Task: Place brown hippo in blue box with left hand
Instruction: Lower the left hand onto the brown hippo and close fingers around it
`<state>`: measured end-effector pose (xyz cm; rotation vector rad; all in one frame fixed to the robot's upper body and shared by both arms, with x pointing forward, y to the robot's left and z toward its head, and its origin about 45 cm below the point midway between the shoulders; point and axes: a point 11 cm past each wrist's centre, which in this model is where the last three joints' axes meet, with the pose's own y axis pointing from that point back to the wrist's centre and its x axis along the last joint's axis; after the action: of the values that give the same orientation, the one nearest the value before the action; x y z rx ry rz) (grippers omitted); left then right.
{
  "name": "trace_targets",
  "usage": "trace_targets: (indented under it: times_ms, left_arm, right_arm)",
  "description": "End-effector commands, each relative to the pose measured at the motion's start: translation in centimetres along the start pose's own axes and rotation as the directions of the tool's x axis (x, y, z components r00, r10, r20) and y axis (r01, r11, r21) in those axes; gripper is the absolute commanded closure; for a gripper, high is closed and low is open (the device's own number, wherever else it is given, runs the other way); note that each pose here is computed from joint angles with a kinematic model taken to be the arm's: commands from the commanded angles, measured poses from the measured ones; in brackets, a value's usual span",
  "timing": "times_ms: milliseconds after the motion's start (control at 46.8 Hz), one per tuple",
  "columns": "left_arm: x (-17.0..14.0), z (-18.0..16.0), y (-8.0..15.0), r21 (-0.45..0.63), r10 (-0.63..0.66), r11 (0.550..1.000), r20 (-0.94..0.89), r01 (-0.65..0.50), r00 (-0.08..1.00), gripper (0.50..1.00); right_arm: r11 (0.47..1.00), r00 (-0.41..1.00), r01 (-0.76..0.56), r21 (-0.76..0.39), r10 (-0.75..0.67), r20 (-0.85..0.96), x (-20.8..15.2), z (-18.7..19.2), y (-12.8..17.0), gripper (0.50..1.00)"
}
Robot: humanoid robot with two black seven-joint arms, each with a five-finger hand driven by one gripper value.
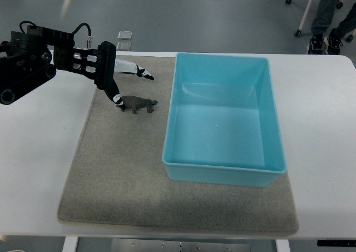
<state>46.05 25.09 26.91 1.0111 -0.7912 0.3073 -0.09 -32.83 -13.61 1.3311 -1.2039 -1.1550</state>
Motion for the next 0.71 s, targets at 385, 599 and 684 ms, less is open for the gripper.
trace_targets:
  times_ms: [385, 599, 684]
  left_arm:
    - [-1.1, 0.5, -1.0, 0.004, -0.042, 0.999, 0.035, 0.042, 0.999, 0.504]
    - [-1.1, 1.1, -1.6, -0.01, -0.033, 0.999, 0.044, 0.033, 0.999, 0.512]
    - [-1.4, 1.0, -1.7, -0.005, -0.039, 0.999, 0.051, 0.039, 0.998, 0.523]
  right_arm:
    - [1.0, 1.0, -0.001, 0.0, 0.001, 0.0, 0.0, 0.0, 0.0, 0.564]
    - [1.0, 1.0, 0.0, 0.0, 0.0, 0.0, 0.0, 0.0, 0.0, 0.564]
    - [1.0, 1.0, -0.001, 0.0, 0.001, 0.0, 0.0, 0.0, 0.0, 0.564]
